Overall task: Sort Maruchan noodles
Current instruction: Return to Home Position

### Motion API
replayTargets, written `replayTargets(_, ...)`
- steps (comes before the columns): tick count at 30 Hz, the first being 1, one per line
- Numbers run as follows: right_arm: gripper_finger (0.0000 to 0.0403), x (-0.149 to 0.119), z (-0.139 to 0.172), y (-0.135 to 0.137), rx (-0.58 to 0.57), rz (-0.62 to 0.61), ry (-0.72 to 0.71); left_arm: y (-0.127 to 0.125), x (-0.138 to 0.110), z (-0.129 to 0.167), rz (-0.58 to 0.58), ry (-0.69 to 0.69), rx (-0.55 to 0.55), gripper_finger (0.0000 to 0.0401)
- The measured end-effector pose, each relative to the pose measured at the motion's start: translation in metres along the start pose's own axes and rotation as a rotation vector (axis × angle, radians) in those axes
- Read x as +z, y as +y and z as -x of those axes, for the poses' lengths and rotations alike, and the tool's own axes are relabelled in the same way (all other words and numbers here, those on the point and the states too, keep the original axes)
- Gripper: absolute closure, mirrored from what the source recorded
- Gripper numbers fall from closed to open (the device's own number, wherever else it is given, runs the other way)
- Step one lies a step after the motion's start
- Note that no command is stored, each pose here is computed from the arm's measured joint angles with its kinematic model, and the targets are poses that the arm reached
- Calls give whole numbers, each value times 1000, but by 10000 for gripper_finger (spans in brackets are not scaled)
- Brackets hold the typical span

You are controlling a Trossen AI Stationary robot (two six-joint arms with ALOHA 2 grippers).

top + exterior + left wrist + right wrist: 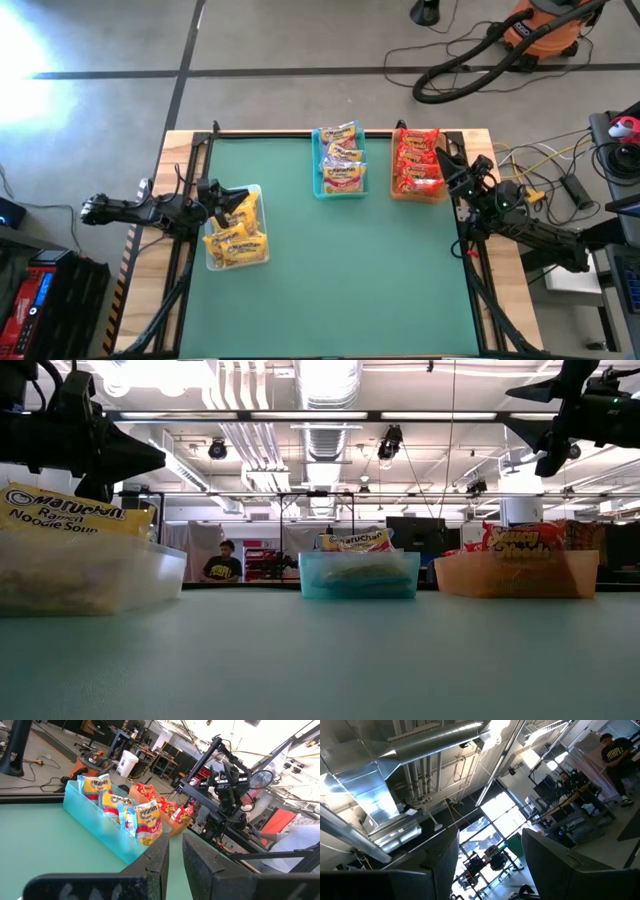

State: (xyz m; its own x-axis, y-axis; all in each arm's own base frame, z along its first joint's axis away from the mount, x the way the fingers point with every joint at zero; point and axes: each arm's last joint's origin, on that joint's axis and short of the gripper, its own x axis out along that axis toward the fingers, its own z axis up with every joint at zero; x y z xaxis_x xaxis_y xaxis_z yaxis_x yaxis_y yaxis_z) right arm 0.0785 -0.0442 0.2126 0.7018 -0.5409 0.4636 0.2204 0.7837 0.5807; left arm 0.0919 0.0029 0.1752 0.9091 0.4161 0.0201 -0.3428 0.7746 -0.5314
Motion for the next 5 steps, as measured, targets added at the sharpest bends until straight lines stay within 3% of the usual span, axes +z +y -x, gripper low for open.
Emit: replayTargets(5,200,0,0,0,0,0,0,0,0,0,0,0,0,364)
